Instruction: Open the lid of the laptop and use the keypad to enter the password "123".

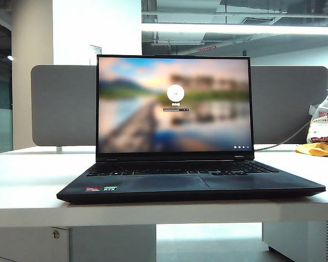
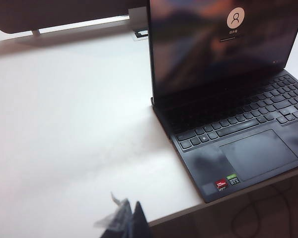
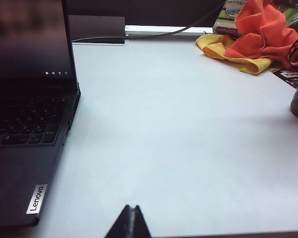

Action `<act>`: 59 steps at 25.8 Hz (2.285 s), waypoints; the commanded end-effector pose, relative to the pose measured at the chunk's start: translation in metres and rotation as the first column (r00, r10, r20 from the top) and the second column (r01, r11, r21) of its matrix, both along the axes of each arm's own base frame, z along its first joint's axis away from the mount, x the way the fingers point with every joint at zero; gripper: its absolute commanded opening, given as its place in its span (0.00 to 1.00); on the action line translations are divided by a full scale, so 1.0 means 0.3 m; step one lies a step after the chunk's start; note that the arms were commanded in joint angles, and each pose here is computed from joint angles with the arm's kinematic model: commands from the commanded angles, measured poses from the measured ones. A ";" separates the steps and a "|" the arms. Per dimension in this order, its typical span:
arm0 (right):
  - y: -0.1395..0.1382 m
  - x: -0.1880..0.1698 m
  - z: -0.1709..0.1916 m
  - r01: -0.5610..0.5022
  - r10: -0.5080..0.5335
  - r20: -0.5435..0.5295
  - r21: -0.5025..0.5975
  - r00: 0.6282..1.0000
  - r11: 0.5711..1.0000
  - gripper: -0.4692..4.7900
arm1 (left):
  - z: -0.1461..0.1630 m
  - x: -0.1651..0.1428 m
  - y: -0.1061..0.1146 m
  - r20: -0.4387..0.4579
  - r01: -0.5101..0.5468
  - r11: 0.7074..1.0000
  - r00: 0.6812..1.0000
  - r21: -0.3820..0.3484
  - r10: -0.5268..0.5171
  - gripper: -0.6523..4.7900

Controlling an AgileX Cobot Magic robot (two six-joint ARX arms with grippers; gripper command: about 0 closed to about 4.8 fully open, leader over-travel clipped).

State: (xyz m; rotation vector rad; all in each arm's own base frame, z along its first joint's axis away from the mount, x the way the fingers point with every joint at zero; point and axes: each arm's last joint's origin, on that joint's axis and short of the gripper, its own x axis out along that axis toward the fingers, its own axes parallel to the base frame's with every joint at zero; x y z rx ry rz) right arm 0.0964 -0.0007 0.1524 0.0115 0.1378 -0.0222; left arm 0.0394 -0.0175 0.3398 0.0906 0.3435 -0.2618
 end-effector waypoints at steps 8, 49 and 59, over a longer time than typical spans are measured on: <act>0.000 0.001 0.002 0.004 -0.004 0.015 -0.003 1.000 1.000 0.08 | 0.015 0.007 0.006 0.073 -0.045 0.998 0.997 0.054 0.041 0.11; 0.000 0.001 0.003 0.004 -0.004 0.017 -0.003 1.000 1.000 0.08 | -0.585 0.189 0.110 0.280 -0.482 0.844 0.797 -0.236 0.535 0.11; 0.000 0.001 0.003 0.004 -0.004 0.018 -0.003 1.000 1.000 0.08 | -0.582 0.192 0.091 0.288 -0.308 0.921 0.883 -0.238 0.369 0.11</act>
